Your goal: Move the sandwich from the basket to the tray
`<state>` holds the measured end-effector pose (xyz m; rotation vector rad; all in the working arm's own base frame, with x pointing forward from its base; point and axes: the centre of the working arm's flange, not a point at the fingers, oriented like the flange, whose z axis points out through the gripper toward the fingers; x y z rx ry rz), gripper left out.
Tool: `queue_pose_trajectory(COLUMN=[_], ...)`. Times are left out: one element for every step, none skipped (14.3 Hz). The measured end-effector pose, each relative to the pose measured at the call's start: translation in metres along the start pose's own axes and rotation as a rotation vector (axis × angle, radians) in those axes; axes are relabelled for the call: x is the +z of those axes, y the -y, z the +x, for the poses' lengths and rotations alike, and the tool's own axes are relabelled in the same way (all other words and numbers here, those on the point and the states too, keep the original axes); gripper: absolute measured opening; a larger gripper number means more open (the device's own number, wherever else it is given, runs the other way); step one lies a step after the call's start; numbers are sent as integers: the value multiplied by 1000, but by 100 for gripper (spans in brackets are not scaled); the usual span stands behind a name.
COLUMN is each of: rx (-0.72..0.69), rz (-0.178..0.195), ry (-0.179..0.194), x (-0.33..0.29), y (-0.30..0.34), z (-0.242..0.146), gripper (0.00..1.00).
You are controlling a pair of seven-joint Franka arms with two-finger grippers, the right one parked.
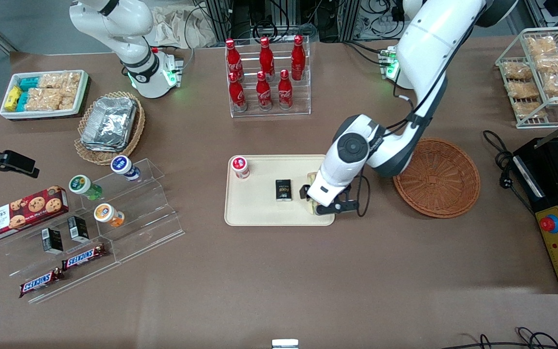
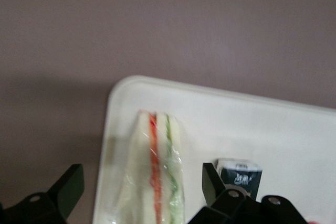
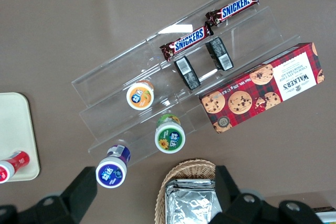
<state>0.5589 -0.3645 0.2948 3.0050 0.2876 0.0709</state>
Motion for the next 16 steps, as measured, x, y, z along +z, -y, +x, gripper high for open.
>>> queue_pose_trajectory(rx=[-24, -51, -62, -52, -37, -17, 19, 63, 111, 163, 221, 270, 294, 301, 309, 320], rz=[20, 38, 47, 53, 64, 85, 101, 108, 99, 83, 71, 61, 56, 56, 60, 65], ry=[-20, -39, -60, -82, -94, -92, -81, -67, -53, -39, -14, 12, 22, 21, 15, 8], x=[-29, -62, -98, -134, -168, -199, -227, -253, -277, -298, -315, -329, -341, -351, -360, -364], y=[12, 28, 46, 65, 83, 104, 126, 150, 180, 212, 244, 272, 290, 302, 303, 295], z=[13, 26, 38, 46, 50, 51, 50, 48, 47, 45, 41, 36, 33, 32, 32, 33], gripper=[100, 100, 100, 100, 100, 100, 100, 100, 100, 100, 100, 100, 100, 100, 100, 100])
